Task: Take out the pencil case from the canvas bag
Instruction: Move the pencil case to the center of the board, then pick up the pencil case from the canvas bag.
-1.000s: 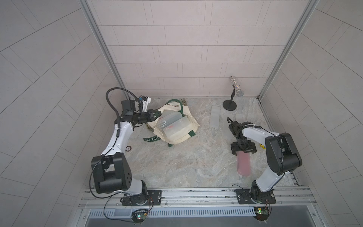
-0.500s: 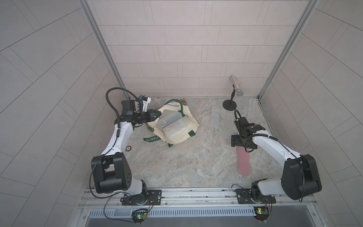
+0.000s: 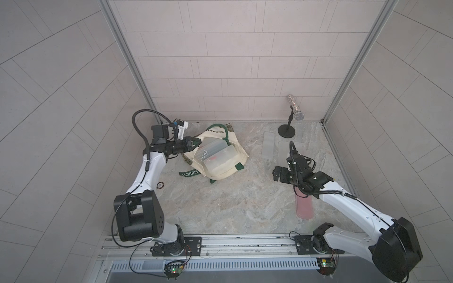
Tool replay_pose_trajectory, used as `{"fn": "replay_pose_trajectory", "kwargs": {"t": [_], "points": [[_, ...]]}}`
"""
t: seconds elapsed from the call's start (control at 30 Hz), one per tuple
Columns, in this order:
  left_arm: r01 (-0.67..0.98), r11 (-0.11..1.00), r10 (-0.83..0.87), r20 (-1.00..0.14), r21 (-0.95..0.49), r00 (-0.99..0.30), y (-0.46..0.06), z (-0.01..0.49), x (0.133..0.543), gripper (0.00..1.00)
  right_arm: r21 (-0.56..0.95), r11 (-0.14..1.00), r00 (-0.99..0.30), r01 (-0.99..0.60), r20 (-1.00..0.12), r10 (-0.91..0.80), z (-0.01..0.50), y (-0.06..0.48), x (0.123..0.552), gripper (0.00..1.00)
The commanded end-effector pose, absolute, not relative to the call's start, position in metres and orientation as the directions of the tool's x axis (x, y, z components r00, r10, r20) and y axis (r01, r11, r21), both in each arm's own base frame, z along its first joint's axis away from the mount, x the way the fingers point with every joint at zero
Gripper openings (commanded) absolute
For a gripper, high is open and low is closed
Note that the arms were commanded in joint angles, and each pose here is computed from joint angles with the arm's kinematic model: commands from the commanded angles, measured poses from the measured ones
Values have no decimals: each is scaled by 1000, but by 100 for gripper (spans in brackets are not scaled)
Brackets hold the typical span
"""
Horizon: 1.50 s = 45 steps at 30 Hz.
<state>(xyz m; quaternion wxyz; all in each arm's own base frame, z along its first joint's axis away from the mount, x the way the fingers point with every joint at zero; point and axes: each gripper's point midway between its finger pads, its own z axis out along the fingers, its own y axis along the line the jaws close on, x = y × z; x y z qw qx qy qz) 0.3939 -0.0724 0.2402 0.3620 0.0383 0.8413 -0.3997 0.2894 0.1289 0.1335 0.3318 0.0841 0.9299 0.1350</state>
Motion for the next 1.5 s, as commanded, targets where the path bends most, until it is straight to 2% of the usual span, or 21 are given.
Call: {"fn": "replay_pose_trajectory", "kwargs": {"t": [0.0, 0.37, 0.6, 0.77, 1.17, 1.47], "points": [[397, 662, -226, -674, -636, -704, -74, 258, 388, 0, 386, 922, -694, 28, -656, 296, 149, 157, 302, 100], [398, 661, -227, -675, -637, -702, -73, 259, 388, 0, 458, 879, -688, -136, -682, 248, 149, 252, 310, 100], [403, 646, -236, -671, -649, -703, -75, 263, 387, 0, 490, 866, -749, -102, -611, 257, 132, 292, 316, 100], [401, 651, -234, -673, -644, -701, -74, 259, 389, 0, 507, 851, -754, -134, -609, 244, 128, 319, 315, 100], [396, 660, -224, -671, -638, -707, -73, 254, 390, 0, 580, 779, -701, -237, -658, 276, 127, 389, 312, 100], [419, 687, -183, -700, -593, -690, -72, 257, 385, 0, 654, 717, -644, -240, -660, 386, 130, 412, 327, 100]]}}
